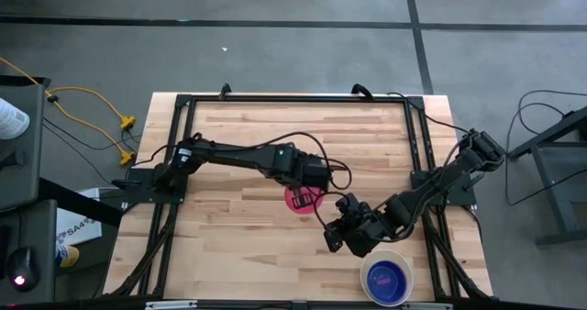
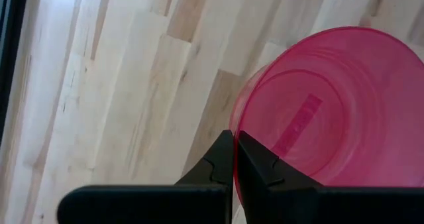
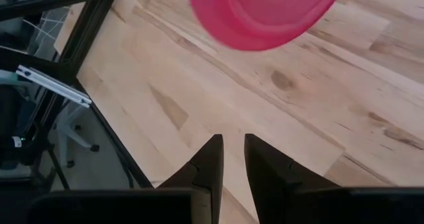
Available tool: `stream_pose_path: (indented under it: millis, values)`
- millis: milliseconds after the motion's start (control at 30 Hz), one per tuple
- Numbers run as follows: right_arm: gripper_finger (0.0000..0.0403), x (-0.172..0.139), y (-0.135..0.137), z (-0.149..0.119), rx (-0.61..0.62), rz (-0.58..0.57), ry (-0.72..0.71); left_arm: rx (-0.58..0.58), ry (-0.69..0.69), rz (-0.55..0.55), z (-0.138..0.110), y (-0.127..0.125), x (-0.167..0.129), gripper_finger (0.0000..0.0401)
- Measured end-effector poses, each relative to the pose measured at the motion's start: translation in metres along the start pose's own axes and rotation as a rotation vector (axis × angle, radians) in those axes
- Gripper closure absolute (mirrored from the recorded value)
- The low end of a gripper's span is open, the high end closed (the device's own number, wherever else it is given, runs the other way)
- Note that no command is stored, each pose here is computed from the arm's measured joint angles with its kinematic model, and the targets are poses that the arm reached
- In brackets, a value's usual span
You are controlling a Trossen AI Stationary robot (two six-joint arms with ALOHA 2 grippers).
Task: Nest bowls inside each other
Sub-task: Stack the red bowl on the purple bowl
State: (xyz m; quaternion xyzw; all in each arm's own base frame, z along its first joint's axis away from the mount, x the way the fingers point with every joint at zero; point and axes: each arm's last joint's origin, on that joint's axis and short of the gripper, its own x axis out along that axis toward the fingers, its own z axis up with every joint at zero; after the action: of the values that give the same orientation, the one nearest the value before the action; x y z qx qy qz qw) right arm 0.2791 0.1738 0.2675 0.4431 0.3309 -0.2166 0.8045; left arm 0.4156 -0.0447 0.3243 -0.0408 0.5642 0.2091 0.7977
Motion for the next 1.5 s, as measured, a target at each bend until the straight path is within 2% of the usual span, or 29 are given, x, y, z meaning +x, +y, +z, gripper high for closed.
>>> stream_pose_path:
  millis: [233,367,500,600,967,1167,1333,1500]
  values:
    - [0.0348,-0.001,0.0,-0.004,0.001,0.005,0.035,0.052,-0.05,-0.015,0.001,-0.006,-0.014,0.04]
    - [0.0348,-0.005,0.004,-0.013,-0.183,0.054,0.106,0.107,-0.049,-0.062,0.002,-0.007,-0.015,0.04]
    - [0.0348,-0.009,0.01,-0.021,-0.433,0.137,0.117,0.167,-0.077,-0.179,0.007,-0.013,-0.015,0.04]
    - [0.0348,-0.011,0.01,-0.024,-0.584,0.156,0.115,0.206,-0.094,-0.257,0.009,-0.016,-0.016,0.04]
    - [0.0348,-0.003,0.009,-0.009,-0.854,0.182,0.137,0.255,-0.079,-0.347,0.009,-0.018,-0.017,0.04]
    - [0.0348,0.001,0.01,-0.001,-0.902,0.212,0.156,0.235,-0.063,-0.341,0.012,-0.009,-0.013,0.04]
    - [0.0348,0.001,0.013,0.0,-0.934,0.244,0.13,0.212,-0.01,-0.341,0.012,-0.001,0.003,0.04]
    - [0.0348,0.001,0.016,0.002,-0.977,0.267,0.105,0.238,0.047,-0.363,0.009,0.001,0.02,0.04]
